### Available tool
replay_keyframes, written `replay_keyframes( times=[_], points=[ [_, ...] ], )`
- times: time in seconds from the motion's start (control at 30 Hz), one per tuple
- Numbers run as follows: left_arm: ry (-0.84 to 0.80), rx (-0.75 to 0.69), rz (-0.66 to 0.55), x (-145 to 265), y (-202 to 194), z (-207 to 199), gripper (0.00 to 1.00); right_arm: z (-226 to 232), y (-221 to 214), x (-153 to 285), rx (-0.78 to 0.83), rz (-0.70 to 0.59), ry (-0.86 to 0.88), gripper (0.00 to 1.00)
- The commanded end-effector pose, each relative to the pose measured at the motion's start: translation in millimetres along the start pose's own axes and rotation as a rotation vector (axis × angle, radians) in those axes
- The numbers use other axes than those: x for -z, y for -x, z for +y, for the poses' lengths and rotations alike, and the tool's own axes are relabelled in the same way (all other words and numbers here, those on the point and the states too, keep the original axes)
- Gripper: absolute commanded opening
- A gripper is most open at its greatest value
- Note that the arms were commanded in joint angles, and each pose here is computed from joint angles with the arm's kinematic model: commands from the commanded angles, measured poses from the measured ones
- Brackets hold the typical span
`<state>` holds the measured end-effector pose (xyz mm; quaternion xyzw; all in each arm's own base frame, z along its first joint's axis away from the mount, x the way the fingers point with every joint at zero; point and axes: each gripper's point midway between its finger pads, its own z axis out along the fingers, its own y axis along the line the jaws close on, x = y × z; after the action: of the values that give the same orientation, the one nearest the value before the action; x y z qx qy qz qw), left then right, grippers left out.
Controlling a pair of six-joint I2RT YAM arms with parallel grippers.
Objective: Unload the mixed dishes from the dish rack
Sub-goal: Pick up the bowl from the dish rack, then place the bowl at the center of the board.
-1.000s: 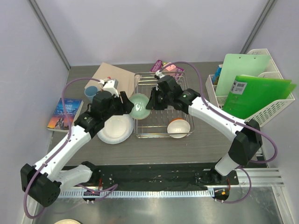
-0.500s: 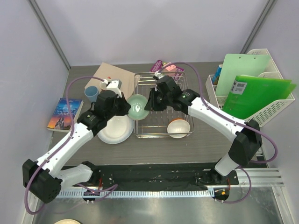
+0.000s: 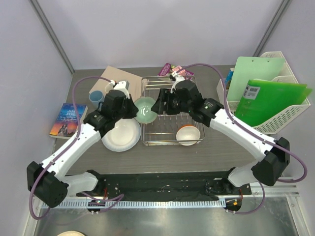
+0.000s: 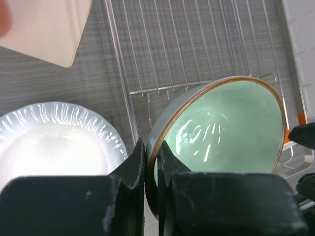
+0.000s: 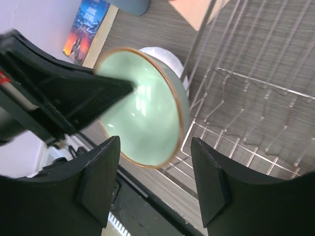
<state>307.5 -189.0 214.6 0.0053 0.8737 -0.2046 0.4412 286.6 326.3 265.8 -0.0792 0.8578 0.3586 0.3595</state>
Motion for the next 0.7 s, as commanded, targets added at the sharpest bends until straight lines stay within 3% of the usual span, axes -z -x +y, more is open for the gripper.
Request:
replay_keyframes(
  times=[0.0, 0.27, 0.5, 0.67],
  points=[
    [-0.039, 0.047, -0.183, 13.4, 68.1, -22.4, 0.00, -4.8, 23.4, 26.3, 0.040, -0.140, -0.034, 0.65],
    [0.047, 0.164, -0.230, -4.2, 118.2, 6.8, 0.00, -31.0, 22.3, 57.8, 0.043, -0.250, -0.118, 0.66],
    [0.301, 0.432, -0.307, -11.2, 148.8, 117.6, 0.00, -45.9, -3.1, 75.5, 0.011, -0.301, -0.080, 0.65],
    [0.390, 0.547, -0.406, -4.6, 179.5, 171.7, 0.00, -57.8, -25.8, 70.2, -0.004, -0.270, -0.075, 0.64]
  ],
)
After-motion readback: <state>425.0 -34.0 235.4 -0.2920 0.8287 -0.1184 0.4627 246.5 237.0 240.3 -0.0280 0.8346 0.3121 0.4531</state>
